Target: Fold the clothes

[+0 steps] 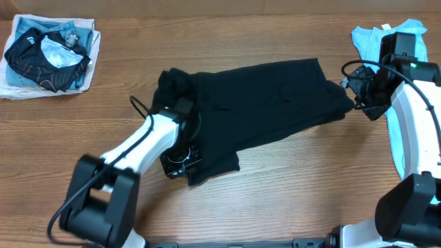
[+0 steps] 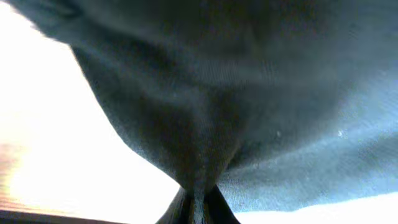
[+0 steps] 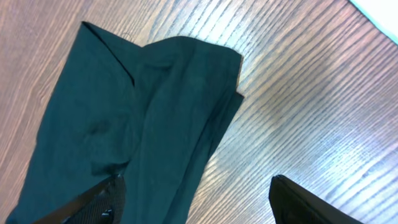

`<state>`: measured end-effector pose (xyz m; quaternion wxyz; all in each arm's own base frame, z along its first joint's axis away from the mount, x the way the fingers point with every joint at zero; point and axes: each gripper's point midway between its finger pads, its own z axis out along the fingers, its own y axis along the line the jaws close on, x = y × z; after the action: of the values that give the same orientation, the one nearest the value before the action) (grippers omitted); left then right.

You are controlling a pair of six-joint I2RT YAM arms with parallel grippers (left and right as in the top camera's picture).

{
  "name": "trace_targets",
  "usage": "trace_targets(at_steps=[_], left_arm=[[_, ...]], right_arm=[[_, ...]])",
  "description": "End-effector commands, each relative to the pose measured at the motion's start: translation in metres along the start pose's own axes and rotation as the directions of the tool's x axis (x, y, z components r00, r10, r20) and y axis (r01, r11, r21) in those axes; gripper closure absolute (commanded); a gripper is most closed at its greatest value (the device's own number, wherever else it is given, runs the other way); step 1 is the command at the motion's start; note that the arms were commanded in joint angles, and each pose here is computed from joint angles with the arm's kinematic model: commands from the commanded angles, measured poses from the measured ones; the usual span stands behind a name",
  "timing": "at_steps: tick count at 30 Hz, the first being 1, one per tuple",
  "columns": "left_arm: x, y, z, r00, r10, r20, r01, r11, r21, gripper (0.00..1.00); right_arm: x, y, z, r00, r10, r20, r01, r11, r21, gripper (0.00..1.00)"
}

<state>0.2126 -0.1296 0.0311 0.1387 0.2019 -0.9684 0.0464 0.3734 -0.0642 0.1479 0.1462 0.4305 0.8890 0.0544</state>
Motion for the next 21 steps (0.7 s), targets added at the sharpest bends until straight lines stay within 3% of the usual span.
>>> trace_targets(at_steps=[1,13,18,21], left_arm=[[-0.001,0.001,-0.025,0.995,0.052,0.088,-0.055,0.998,0.026,0.96],[0.002,0.038,-0.034,0.997,0.027,0.072,-0.021,0.997,-0.071,0.96],[-0.002,0.043,-0.036,0.997,0.009,0.071,-0.004,0.998,-0.065,0.96],[-0.002,0.043,-0.036,0.997,0.014,0.070,-0.009,0.998,-0.065,0.96]], right_arm=[[0.001,-0.005,0.006,1.000,-0.006,0.012,0.006,1.000,0.006,0.23],[0.006,-0.013,0.067,0.997,0.002,-0.073,0.004,0.997,0.083,0.26],[0.012,-0.020,0.072,0.994,0.051,-0.098,-0.039,0.991,0.125,0.35],[0.016,-0.030,0.071,0.990,0.100,-0.095,-0.082,0.981,0.176,0.35]])
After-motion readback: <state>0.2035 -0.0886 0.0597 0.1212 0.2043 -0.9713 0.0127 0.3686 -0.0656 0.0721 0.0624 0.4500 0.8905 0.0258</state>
